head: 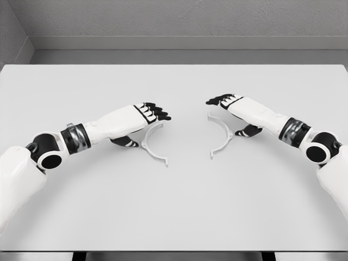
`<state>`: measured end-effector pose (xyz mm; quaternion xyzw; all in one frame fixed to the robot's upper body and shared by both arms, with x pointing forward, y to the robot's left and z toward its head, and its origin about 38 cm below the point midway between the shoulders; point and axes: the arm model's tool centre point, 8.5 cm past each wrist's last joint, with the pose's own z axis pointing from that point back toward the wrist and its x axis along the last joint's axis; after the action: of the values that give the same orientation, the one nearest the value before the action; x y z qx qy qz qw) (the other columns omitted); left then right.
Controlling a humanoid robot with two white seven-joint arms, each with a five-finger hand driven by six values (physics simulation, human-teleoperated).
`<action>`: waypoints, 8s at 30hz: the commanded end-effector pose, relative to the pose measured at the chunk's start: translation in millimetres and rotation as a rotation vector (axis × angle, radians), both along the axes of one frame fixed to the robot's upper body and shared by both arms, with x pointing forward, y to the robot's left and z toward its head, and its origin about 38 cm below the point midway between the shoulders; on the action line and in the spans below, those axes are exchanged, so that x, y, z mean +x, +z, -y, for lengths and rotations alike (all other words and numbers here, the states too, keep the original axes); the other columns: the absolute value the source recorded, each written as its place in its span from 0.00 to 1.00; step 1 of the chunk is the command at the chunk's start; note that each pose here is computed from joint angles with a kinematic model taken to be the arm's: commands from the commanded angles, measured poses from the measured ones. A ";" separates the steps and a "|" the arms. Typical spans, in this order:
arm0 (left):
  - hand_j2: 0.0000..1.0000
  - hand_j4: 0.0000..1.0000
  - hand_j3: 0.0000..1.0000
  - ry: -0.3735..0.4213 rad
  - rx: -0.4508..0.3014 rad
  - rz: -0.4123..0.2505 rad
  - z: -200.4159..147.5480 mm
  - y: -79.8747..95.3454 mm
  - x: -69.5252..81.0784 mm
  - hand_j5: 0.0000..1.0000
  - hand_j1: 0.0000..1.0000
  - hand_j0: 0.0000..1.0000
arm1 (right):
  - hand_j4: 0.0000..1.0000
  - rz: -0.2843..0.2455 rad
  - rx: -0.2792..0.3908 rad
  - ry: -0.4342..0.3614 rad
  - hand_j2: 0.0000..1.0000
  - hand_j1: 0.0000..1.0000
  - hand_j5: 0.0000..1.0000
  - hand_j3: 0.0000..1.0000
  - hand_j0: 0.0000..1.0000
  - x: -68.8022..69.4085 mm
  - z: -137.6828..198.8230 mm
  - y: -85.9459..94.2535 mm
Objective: Assemble PVC drainage pipe clamps
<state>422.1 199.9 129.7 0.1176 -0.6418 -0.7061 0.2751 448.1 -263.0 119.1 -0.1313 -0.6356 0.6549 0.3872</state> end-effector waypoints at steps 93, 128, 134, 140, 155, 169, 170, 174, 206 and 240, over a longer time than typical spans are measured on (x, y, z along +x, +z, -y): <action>1.00 1.00 1.00 0.178 -0.030 0.009 -70.4 28.9 32.7 1.00 1.00 1.00 | 1.00 -0.047 0.044 0.012 1.00 1.00 1.00 1.00 1.00 75.6 -87.6 15.1; 1.00 1.00 1.00 0.181 -0.030 0.009 -70.9 29.3 34.5 1.00 1.00 1.00 | 1.00 -0.062 0.027 0.065 1.00 1.00 1.00 1.00 1.00 73.3 -118.0 9.8; 1.00 1.00 1.00 0.180 -0.029 0.008 -70.5 29.0 34.3 1.00 1.00 1.00 | 1.00 -0.058 0.018 0.084 1.00 1.00 1.00 1.00 1.00 71.1 -124.0 9.4; 1.00 1.00 1.00 0.179 -0.029 0.007 -70.2 28.6 34.2 1.00 1.00 1.00 | 1.00 -0.058 0.029 0.099 1.00 1.00 1.00 1.00 1.00 69.6 -134.0 10.3; 1.00 1.00 1.00 0.174 -0.029 0.005 -67.2 27.1 33.9 1.00 1.00 1.00 | 1.00 0.057 0.110 -0.071 1.00 1.00 1.00 1.00 1.00 87.1 -37.6 63.8; 1.00 1.00 1.00 0.178 -0.029 -0.020 -60.8 20.4 42.4 1.00 1.00 1.00 | 1.00 0.087 0.236 -0.120 1.00 1.00 1.00 1.00 1.00 -0.6 53.0 54.1; 1.00 1.00 1.00 0.176 -0.032 -0.018 -58.7 20.8 42.8 1.00 1.00 1.00 | 1.00 0.083 0.232 -0.097 1.00 1.00 1.00 1.00 1.00 -8.9 45.2 49.9; 1.00 1.00 1.00 0.129 -0.021 -0.054 -27.2 8.5 51.2 1.00 1.00 1.00 | 1.00 0.072 0.230 -0.050 1.00 1.00 1.00 1.00 1.00 -27.4 29.4 40.4; 1.00 1.00 1.00 0.127 -0.004 -0.047 -26.4 17.6 58.3 1.00 1.00 1.00 | 1.00 0.045 0.268 0.068 1.00 1.00 1.00 1.00 1.00 -44.1 -21.6 29.0; 1.00 1.00 1.00 0.353 0.062 -0.002 -176.5 69.1 46.2 1.00 1.00 1.00 | 1.00 -0.068 0.238 0.042 1.00 1.00 1.00 1.00 1.00 -17.2 -53.4 -16.8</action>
<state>468.0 367.7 191.2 0.2271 -0.5854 -0.6746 0.3882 430.5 -208.9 102.4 -0.0500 -0.6968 0.5899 0.4049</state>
